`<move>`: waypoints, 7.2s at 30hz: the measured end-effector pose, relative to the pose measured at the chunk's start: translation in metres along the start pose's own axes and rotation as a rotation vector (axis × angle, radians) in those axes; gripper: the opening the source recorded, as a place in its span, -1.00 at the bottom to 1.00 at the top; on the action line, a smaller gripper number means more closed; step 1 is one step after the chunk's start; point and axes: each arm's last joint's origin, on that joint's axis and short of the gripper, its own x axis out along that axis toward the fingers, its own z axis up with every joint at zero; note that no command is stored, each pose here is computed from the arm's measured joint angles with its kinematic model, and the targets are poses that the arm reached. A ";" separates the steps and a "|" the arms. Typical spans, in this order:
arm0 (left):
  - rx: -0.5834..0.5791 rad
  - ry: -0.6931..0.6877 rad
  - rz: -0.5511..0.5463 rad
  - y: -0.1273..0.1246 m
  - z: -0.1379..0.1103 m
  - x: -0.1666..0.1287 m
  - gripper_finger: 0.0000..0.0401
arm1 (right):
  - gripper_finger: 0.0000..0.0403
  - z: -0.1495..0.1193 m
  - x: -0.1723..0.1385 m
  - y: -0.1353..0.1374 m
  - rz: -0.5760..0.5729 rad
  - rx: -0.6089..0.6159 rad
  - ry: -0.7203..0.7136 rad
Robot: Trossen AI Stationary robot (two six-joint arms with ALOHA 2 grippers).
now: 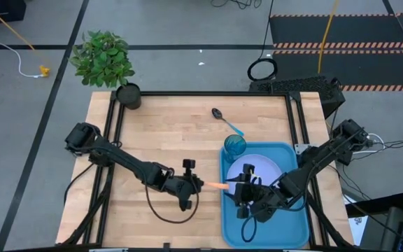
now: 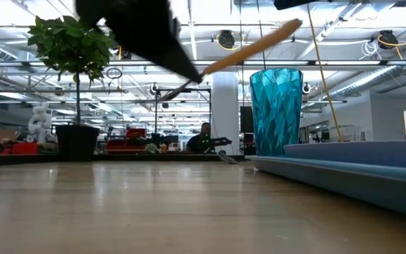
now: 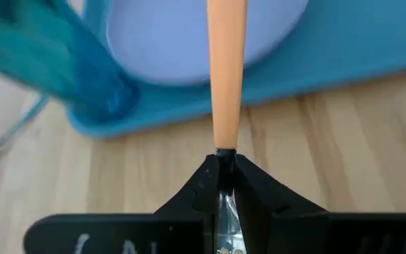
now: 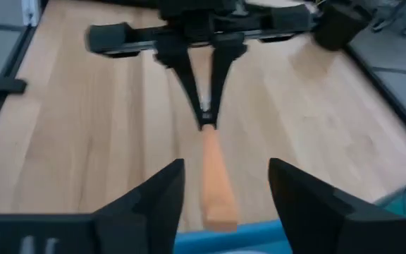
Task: Pick and place plate/cup/fork/spoon on tray
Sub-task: Put the orange fork on the blue tray at the left side of the purple plate
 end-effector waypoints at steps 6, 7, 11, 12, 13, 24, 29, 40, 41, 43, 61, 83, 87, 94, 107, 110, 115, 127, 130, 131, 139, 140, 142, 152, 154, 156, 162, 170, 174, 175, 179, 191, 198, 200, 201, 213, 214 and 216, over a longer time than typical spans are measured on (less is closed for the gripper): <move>-0.013 -0.003 0.003 0.000 0.000 0.003 -0.85 | 0.30 -0.005 0.007 -0.001 0.059 0.031 0.087; -0.016 -0.009 0.003 0.000 0.000 0.003 -0.85 | 0.31 -0.006 0.008 -0.002 0.054 0.027 0.097; -0.019 -0.016 0.003 0.000 0.001 0.003 -0.85 | 0.30 -0.007 0.015 -0.005 0.031 0.024 0.113; -0.018 -0.013 0.003 0.000 0.001 0.003 -0.85 | 0.28 -0.007 0.016 -0.006 0.024 0.025 0.118; -0.018 -0.013 0.003 0.000 0.001 0.003 -0.85 | 0.25 -0.007 0.017 -0.007 0.020 0.032 0.116; -0.019 -0.013 0.004 0.001 0.001 0.003 -0.85 | -0.22 -0.009 0.019 -0.011 0.020 0.043 0.156; -0.022 -0.013 0.004 0.001 0.001 0.003 -0.85 | -0.44 -0.009 0.019 -0.010 0.021 0.040 0.159; -0.020 -0.011 0.006 0.001 0.000 0.003 -0.85 | -0.61 -0.009 0.019 -0.010 0.025 0.042 0.155; -0.020 -0.011 0.005 0.001 0.000 0.003 -0.85 | -0.61 -0.009 0.019 -0.010 0.027 0.043 0.154; -0.019 -0.011 0.005 0.001 0.000 0.003 -0.85 | -0.57 -0.008 0.019 -0.009 0.030 0.046 0.149; -0.022 -0.018 -0.005 0.000 0.001 0.003 -0.85 | -0.36 -0.007 0.019 -0.009 0.034 0.055 0.137; -0.028 -0.168 -0.066 -0.010 0.018 -0.013 -0.31 | -0.66 -0.010 0.008 0.000 0.131 0.134 0.172; -0.038 -0.239 -0.092 -0.012 0.029 -0.036 -0.18 | -0.67 -0.014 -0.009 0.013 0.220 0.165 0.193; -0.055 -0.342 -0.132 -0.014 0.040 -0.070 -0.15 | -0.66 -0.038 -0.053 0.049 0.375 0.114 0.237; -0.070 -0.401 -0.137 -0.014 0.045 -0.075 -0.15 | -0.67 -0.093 -0.129 0.058 0.336 0.097 0.381; -0.066 -0.404 -0.136 -0.014 0.046 -0.075 -0.15 | -0.67 -0.098 -0.137 0.050 0.277 0.079 0.363; -0.056 -0.405 -0.132 -0.013 0.046 -0.075 -0.15 | -0.66 -0.098 -0.140 0.045 0.228 0.062 0.300; -0.042 -0.400 -0.129 -0.013 0.045 -0.074 -0.15 | -0.64 -0.126 -0.120 0.044 0.226 0.055 0.278; -0.033 -0.400 -0.126 -0.013 0.045 -0.074 -0.15 | -0.64 -0.137 -0.113 0.044 0.239 0.055 0.299; -0.034 -0.400 -0.125 -0.013 0.045 -0.074 -0.15 | -0.64 -0.141 -0.111 0.043 0.241 0.054 0.303; -0.037 -0.398 -0.120 -0.011 0.045 -0.073 -0.15 | -0.63 -0.161 -0.102 0.039 0.252 0.108 0.407; -0.037 -0.398 -0.120 -0.011 0.045 -0.073 -0.15 | -0.63 -0.162 -0.102 0.039 0.260 0.113 0.425; -0.038 -0.398 -0.120 -0.011 0.045 -0.073 -0.15 | -0.61 -0.166 -0.101 0.038 0.262 0.132 0.462; -0.039 -0.399 -0.121 -0.011 0.045 -0.073 -0.15 | -0.44 -0.169 -0.100 0.036 0.243 0.135 0.500; -0.039 -0.398 -0.121 -0.011 0.045 -0.073 -0.15 | -0.41 -0.169 -0.100 0.035 0.236 0.127 0.502; -0.039 -0.398 -0.121 -0.011 0.045 -0.073 -0.15 | -0.39 -0.169 -0.100 0.034 0.234 0.125 0.502; -0.039 -0.398 -0.122 -0.011 0.045 -0.073 -0.15 | -0.39 -0.166 -0.100 0.041 0.288 0.184 0.488; -0.039 -0.399 -0.122 -0.011 0.045 -0.073 -0.15 | -0.58 -0.165 -0.102 0.047 0.336 0.281 0.534; -0.039 -0.399 -0.123 -0.011 0.045 -0.073 -0.15 | -0.76 -0.165 -0.102 0.047 0.341 0.265 0.530; -0.039 -0.399 -0.123 -0.011 0.045 -0.073 -0.15 | -0.80 -0.165 -0.102 0.047 0.342 0.263 0.529; -0.039 -0.398 -0.123 -0.012 0.045 -0.073 -0.15 | -0.96 -0.171 -0.097 0.049 0.391 0.291 0.516; -0.038 -0.398 -0.122 -0.012 0.045 -0.073 -0.15 | -1.00 -0.181 -0.089 0.047 0.436 0.263 0.476; -0.035 -0.398 -0.122 -0.012 0.045 -0.073 -0.15 | -1.00 -0.182 -0.089 0.047 0.437 0.272 0.490; -0.035 -0.398 -0.122 -0.012 0.045 -0.073 -0.15 | -1.00 -0.182 -0.089 0.046 0.432 0.267 0.492; -0.035 -0.399 -0.122 -0.012 0.045 -0.073 -0.15 | -1.00 -0.182 -0.089 0.046 0.426 0.264 0.494; -0.035 -0.399 -0.122 -0.012 0.045 -0.073 -0.15 | -1.00 -0.187 -0.087 0.049 0.423 0.263 0.533; -0.035 -0.399 -0.122 -0.012 0.045 -0.073 -0.15 | -1.00 -0.188 -0.086 0.050 0.424 0.262 0.538; -0.035 -0.398 -0.122 -0.012 0.045 -0.073 -0.15 | -1.00 -0.190 -0.084 0.052 0.427 0.262 0.543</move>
